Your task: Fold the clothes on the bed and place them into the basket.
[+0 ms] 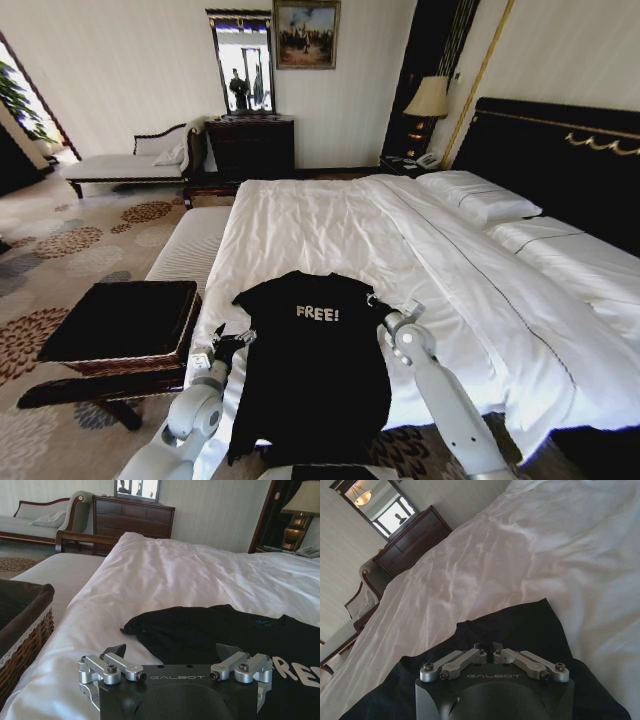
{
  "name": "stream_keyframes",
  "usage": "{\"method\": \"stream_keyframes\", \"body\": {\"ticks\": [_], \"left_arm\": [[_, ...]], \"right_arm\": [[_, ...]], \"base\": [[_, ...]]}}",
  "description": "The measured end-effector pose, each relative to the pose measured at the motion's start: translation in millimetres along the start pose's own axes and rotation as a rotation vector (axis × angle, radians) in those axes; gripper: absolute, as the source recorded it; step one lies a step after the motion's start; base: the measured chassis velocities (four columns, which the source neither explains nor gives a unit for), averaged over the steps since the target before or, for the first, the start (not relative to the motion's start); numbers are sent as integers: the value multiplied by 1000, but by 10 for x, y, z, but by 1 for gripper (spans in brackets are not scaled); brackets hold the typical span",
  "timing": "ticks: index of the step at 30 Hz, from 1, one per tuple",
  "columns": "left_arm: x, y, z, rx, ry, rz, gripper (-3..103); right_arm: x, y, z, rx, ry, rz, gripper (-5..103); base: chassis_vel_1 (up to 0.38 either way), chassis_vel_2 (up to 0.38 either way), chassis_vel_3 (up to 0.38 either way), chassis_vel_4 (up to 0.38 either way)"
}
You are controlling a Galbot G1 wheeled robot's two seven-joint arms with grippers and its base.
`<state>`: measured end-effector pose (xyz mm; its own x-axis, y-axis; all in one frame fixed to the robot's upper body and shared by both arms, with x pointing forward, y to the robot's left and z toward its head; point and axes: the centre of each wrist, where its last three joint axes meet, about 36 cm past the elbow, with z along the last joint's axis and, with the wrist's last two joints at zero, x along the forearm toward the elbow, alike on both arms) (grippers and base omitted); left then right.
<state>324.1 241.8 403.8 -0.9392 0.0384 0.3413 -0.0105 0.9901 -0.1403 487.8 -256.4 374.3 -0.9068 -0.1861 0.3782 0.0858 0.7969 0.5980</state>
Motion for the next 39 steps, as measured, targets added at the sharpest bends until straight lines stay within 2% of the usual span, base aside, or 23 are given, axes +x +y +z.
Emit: {"method": "stream_keyframes", "body": {"ticks": [9, 17, 19, 20, 23, 25, 26, 29, 30, 31, 33, 34, 37, 38, 39], "left_arm": [[46, 3, -27, 0, -4, 0, 100], [58, 21, -41, -1, -7, -6, 100], [67, 19, -44, -1, -6, -7, 100], [67, 19, -44, -1, -6, -7, 100], [78, 14, -52, 1, -3, -10, 100], [77, 14, -52, 2, -1, -11, 100], [74, 17, -46, 6, 3, -11, 100], [61, 29, -26, 8, 9, -16, 100], [57, 32, -21, 8, 11, -17, 100], [54, 33, -20, 8, 12, -18, 100], [47, 22, -20, 11, 11, -17, 100], [47, 22, -20, 11, 11, -17, 100], [43, 14, -19, 12, 11, -16, 100], [43, 13, -18, 12, 12, -16, 100], [49, 15, -13, 13, 13, -17, 100]], "right_arm": [[-188, 140, 223, 11, 37, -11, 1], [-262, 147, 355, 28, 58, -3, -2], [-268, 149, 379, 33, 63, -5, 8], [-268, 149, 379, 33, 63, -5, 8], [-163, 214, 362, 46, 79, -33, 24], [-126, 239, 346, 52, 82, -42, 24], [-29, 307, 305, 58, 94, -69, 35], [129, 413, 221, 56, 102, -114, 40], [192, 450, 186, 56, 97, -130, 46], [249, 481, 152, 54, 92, -144, 46], [380, 502, 49, 52, 67, -160, 57], [380, 502, 49, 52, 67, -160, 57], [347, 250, -16, 114, -14, -72, 73], [319, 156, -19, 133, -28, -42, 73], [251, -106, -8, 200, -55, 38, 83]], "base": [[0, 0, 0, 0], [0, 0, 0, 0], [0, 0, 0, 0], [0, 0, 0, 0], [0, 0, 0, 0], [0, 0, 0, 0], [0, 0, 0, 0], [0, 0, 0, 0], [0, 0, 0, 0], [0, 0, 0, 0], [0, 0, 0, 0], [0, 0, 0, 0], [0, 0, 0, 0], [0, 0, 0, 0], [0, 0, 0, 0]]}}
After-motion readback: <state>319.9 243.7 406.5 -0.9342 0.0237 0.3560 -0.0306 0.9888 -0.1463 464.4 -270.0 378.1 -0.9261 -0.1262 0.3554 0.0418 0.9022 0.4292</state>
